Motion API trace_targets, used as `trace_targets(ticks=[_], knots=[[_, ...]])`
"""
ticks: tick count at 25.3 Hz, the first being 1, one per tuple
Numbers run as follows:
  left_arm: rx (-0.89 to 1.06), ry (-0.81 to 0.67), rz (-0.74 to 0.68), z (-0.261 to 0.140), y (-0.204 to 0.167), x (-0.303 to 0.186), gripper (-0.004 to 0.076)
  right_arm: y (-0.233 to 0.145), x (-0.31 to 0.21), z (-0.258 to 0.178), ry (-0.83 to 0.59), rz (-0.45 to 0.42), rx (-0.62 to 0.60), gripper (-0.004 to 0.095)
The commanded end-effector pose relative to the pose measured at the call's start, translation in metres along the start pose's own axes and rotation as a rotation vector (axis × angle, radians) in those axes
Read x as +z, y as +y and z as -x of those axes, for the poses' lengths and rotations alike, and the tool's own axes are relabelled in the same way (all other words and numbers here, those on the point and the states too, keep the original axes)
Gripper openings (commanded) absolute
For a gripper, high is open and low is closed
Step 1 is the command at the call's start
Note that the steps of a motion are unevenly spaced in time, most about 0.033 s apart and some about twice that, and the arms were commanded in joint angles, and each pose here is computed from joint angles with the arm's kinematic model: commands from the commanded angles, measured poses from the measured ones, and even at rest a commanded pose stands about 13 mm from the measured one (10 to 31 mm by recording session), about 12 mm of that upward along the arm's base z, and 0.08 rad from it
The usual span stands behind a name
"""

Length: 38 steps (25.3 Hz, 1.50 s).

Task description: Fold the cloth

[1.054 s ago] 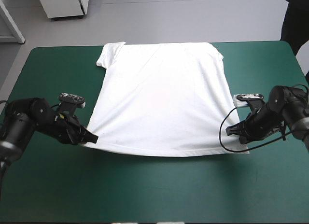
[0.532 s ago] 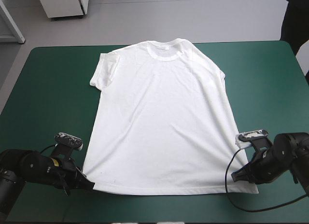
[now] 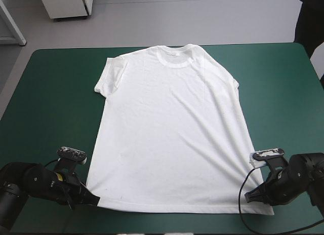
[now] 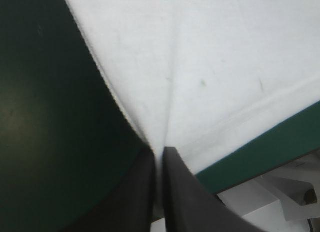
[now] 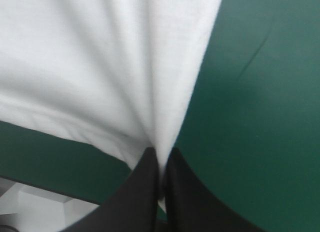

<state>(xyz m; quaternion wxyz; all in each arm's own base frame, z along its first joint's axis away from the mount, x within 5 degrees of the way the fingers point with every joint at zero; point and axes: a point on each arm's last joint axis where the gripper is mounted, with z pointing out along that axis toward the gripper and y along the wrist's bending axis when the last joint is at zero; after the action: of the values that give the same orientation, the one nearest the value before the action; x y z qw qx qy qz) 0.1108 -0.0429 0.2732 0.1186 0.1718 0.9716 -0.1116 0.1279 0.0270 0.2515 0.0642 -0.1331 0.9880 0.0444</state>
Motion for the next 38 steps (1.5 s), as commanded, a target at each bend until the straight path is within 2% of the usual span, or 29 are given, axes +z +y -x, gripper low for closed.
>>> trace_targets(ticks=[1,2,3,4,6,9,10,12,16,22,27,31,38], knots=[[0.004,0.005,-0.011,-0.004,-0.004,-0.009,0.0147,0.007,-0.009,0.001,-0.019,0.070,0.019,0.0142],[0.013,-0.015,0.011,-0.007,-0.003,-0.013,0.0271,0.008,-0.014,0.004,-0.037,0.077,0.017,0.0248],[0.009,-0.026,0.025,-0.009,-0.003,-0.015,0.0322,0.008,-0.017,0.006,-0.049,0.071,0.014,0.0310],[-0.017,-0.065,0.061,-0.011,-0.002,-0.023,0.0426,0.007,-0.026,0.011,-0.085,0.055,0.011,0.0413],[-0.017,-0.138,0.092,-0.005,-0.003,-0.041,0.0461,0.005,-0.049,0.022,-0.169,0.020,-0.002,0.0504],[-0.017,-0.200,0.129,0.020,-0.001,-0.061,0.0459,-0.002,-0.073,0.042,-0.263,-0.067,0.004,0.0500],[-0.019,-0.217,0.157,0.042,0.004,-0.063,0.0459,-0.007,-0.084,0.058,-0.311,-0.117,0.013,0.0500],[-0.020,-0.260,0.181,0.081,0.011,-0.061,0.0459,-0.012,-0.093,0.086,-0.364,-0.150,0.017,0.0500],[-0.022,-0.194,0.182,0.158,0.027,-0.031,0.0459,-0.017,-0.094,0.135,-0.348,-0.150,0.010,0.0499],[-0.002,-0.181,0.195,0.221,0.043,0.004,0.0459,-0.020,-0.095,0.159,-0.374,-0.153,-0.003,0.0500],[-0.046,-0.158,0.210,0.249,0.069,0.027,0.0459,-0.021,-0.096,0.162,-0.410,-0.164,-0.015,0.0500],[-0.113,-0.161,0.187,0.256,0.090,0.038,0.0459,-0.021,-0.097,0.164,-0.431,-0.168,-0.016,0.0487],[-0.116,-0.115,0.163,0.260,0.099,0.064,0.0442,-0.023,-0.087,0.173,-0.421,-0.166,-0.017,0.0486]])
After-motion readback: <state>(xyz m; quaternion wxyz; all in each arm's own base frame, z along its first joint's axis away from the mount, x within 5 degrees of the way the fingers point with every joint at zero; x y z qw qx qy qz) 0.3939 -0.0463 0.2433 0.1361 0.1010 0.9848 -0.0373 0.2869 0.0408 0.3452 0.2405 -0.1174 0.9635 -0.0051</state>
